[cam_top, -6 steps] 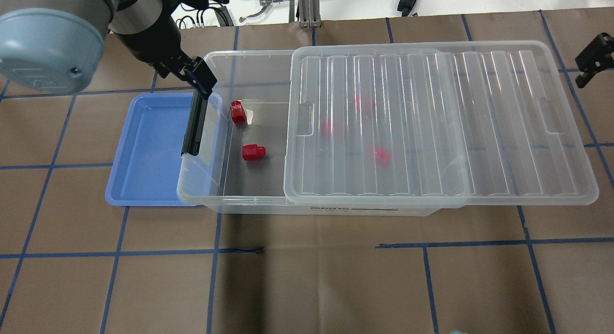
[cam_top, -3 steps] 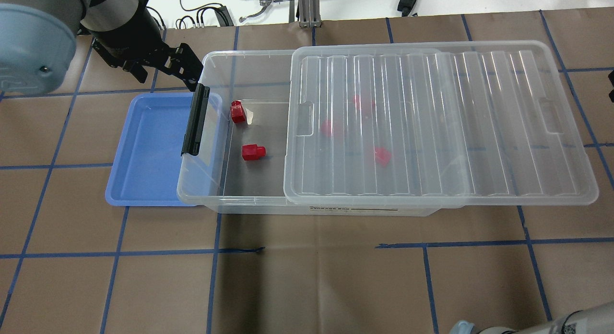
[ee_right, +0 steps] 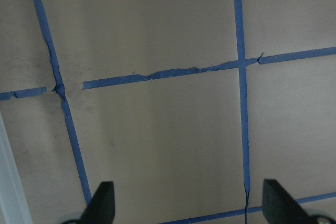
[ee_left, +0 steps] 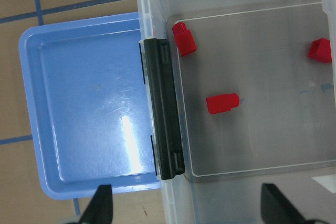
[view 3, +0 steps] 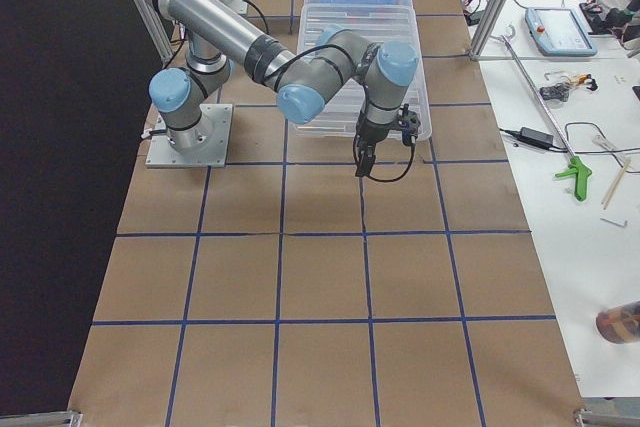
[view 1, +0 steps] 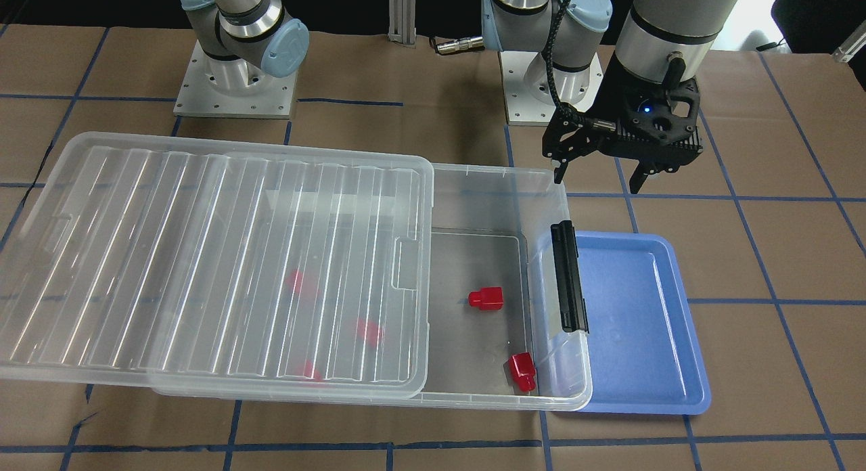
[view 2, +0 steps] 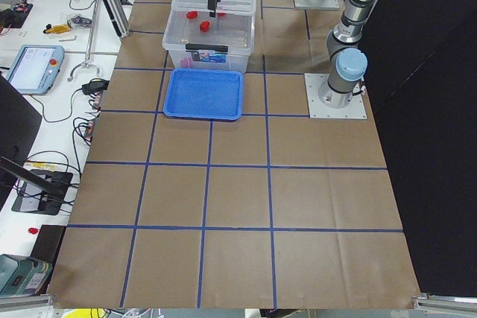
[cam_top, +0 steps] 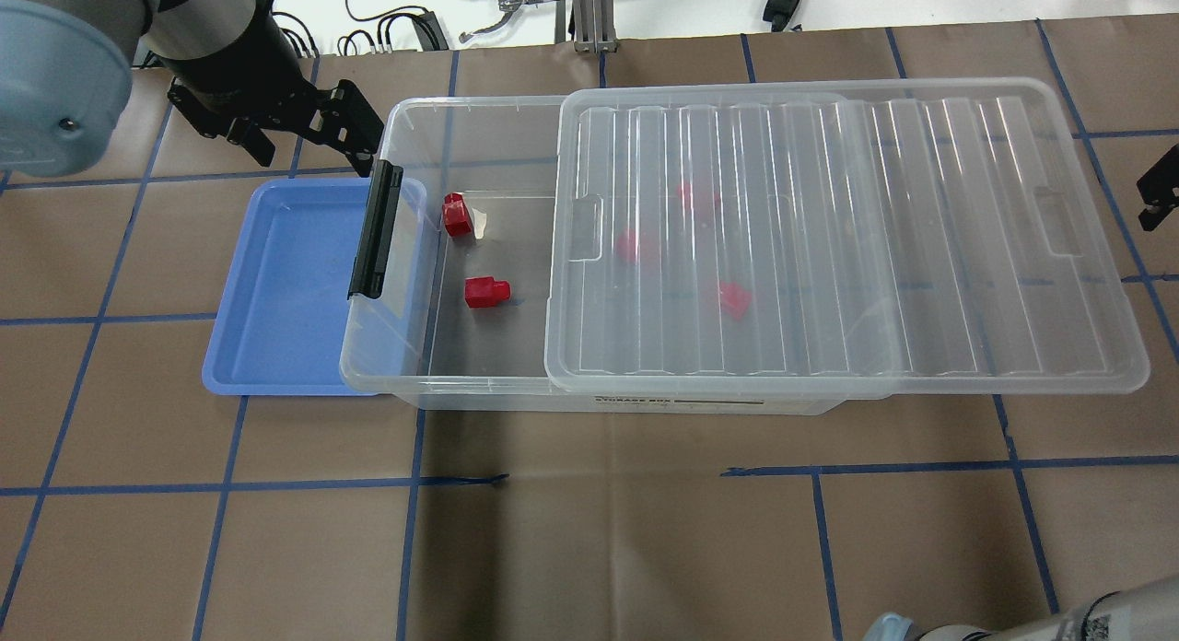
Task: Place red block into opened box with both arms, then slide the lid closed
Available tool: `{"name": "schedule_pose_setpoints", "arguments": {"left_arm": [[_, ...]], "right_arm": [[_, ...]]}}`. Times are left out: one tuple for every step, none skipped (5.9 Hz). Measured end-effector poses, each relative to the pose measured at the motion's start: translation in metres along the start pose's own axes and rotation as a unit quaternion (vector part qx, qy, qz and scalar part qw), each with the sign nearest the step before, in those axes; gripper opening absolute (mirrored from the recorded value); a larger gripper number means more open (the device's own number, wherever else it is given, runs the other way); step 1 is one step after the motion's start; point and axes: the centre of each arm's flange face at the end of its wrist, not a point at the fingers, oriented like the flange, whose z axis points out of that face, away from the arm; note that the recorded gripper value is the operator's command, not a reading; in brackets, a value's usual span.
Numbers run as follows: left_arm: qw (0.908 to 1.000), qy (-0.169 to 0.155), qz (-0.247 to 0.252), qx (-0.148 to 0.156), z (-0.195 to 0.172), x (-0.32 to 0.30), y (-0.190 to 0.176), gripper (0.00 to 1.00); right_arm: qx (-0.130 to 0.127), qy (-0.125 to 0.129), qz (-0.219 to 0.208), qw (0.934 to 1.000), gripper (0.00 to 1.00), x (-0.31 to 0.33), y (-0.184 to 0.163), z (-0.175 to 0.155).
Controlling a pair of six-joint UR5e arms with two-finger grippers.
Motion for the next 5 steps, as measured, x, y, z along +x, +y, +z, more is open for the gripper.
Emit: {"name": "schedule_pose_setpoints", "arguments": {"left_arm": [[0.9999, 0.002, -0.013, 0.000, 0.000, 0.000, 0.000, 0.98], [0.9995, 0.003, -0.031, 0.000, 0.000, 0.000, 0.000, 0.98], [0.9992, 0.005, -0.039, -0.005, 0.001, -0.001, 0.001, 0.98], [0.9990, 0.005, -0.042, -0.012, 0.002, -0.001, 0.002, 0.98], [0.9990, 0.005, -0.043, -0.015, 0.002, -0.001, 0.003, 0.98]], "right_arm": [[-0.001, -0.007, 0.000, 1.0000, 1.00, -0.006, 0.004, 0.003], [-0.001, -0.016, -0.002, 0.9999, 1.00, -0.012, 0.007, 0.006], [-0.001, -0.022, -0.005, 0.9997, 1.00, -0.019, 0.010, 0.007], [0.000, -0.024, -0.011, 0.9997, 1.00, -0.027, 0.011, 0.006], [0.000, -0.023, -0.021, 0.9995, 1.00, -0.038, 0.009, 0.004]]}}
